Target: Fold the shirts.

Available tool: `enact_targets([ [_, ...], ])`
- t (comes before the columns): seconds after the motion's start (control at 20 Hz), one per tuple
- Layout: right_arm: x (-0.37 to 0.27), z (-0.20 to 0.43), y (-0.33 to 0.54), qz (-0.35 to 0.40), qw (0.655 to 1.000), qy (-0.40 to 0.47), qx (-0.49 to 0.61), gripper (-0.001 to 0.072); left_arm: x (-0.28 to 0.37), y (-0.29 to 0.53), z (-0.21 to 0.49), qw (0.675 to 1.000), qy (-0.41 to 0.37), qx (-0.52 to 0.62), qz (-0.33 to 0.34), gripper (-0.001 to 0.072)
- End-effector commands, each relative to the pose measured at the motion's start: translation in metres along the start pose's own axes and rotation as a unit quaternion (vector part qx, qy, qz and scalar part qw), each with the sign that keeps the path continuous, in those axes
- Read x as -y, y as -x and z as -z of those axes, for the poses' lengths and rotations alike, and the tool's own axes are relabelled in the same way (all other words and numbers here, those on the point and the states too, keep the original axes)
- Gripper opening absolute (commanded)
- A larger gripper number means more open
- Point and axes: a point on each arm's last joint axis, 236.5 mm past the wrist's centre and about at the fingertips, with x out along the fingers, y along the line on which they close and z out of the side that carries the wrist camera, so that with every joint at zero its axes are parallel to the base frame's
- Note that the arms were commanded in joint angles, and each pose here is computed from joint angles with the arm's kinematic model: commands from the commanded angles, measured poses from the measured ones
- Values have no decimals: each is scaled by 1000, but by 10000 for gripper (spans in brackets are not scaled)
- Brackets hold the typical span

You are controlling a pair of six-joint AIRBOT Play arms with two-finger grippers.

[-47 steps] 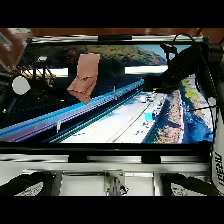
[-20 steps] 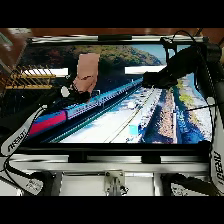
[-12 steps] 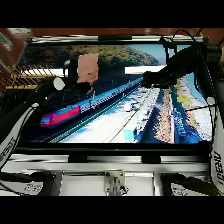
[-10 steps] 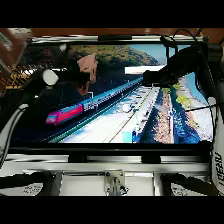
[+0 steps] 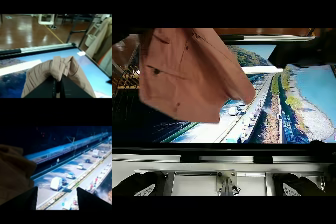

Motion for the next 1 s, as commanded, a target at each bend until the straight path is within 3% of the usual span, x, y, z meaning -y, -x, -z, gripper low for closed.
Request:
enact_targets([
  [0.0,-4,-13,74,18,997,19,76,597,33,25,19,998,0,-51,35,47],
  [0.25,16,12,128,79,994,26,78,597,97,5,108,981,-2,-155,119,47],
  [0.5,26,35,130,100,994,21,32,597,129,-2,229,948,-50,-277,151,47],
  [0.75,26,39,126,97,995,9,25,597,121,24,375,893,8,-437,110,47],
  [0.95,15,72,83,56,997,-7,-47,597,99,54,425,858,27,-508,68,47],
])
